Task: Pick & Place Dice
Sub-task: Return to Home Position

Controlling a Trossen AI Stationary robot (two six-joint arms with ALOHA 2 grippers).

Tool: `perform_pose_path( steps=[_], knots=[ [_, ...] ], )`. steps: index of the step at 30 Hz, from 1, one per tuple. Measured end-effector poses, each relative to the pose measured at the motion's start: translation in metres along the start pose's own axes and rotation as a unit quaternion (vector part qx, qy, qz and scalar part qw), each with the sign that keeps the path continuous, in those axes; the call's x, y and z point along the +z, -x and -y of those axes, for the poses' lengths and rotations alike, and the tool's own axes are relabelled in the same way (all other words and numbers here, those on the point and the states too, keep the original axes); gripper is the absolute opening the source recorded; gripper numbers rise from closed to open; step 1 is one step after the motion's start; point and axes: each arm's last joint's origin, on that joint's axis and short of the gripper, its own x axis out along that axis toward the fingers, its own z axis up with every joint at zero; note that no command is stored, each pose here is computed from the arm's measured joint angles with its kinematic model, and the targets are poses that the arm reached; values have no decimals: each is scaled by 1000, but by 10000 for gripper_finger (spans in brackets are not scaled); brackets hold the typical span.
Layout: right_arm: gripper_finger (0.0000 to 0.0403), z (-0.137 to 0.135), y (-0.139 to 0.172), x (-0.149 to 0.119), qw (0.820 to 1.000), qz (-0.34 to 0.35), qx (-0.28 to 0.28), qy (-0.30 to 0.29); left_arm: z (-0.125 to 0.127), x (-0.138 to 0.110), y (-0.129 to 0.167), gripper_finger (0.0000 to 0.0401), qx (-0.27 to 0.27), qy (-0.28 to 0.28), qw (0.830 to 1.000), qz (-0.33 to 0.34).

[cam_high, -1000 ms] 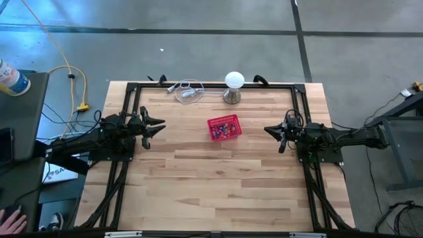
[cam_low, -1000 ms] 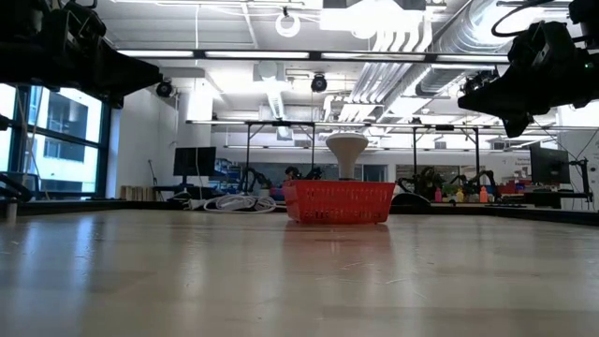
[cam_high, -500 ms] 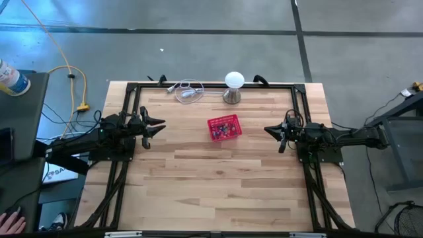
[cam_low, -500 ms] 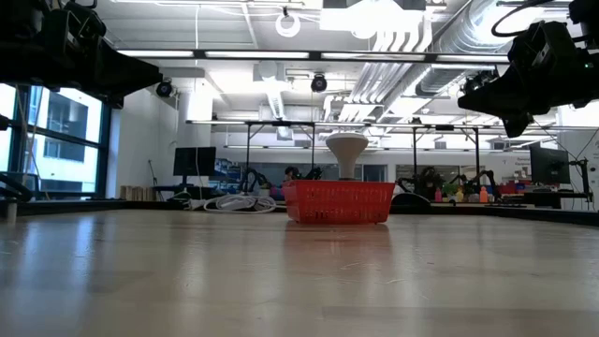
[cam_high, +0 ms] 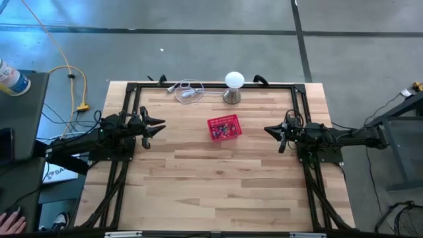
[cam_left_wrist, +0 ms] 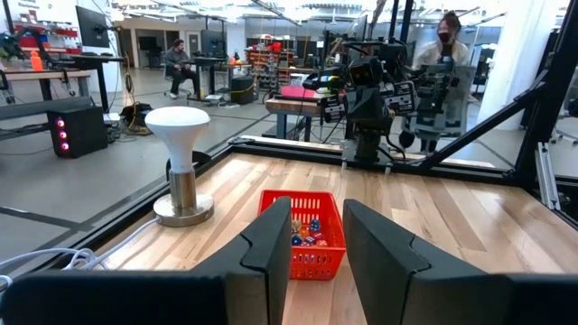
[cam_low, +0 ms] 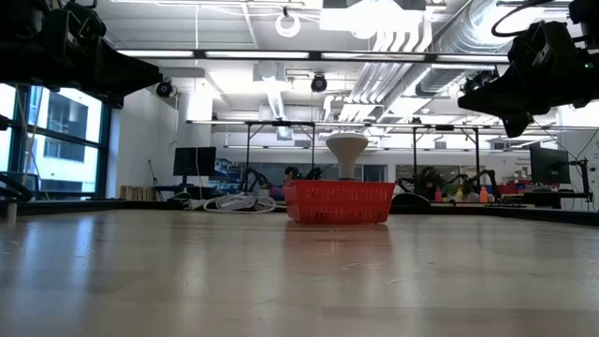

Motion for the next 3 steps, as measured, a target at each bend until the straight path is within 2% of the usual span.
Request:
perform_pose_path(
  steps=[3],
  knots=[
    [2, 0, 0, 0, 1000, 0, 0, 0, 0, 0, 0, 98, 0, 0, 1000, 0]
  ],
)
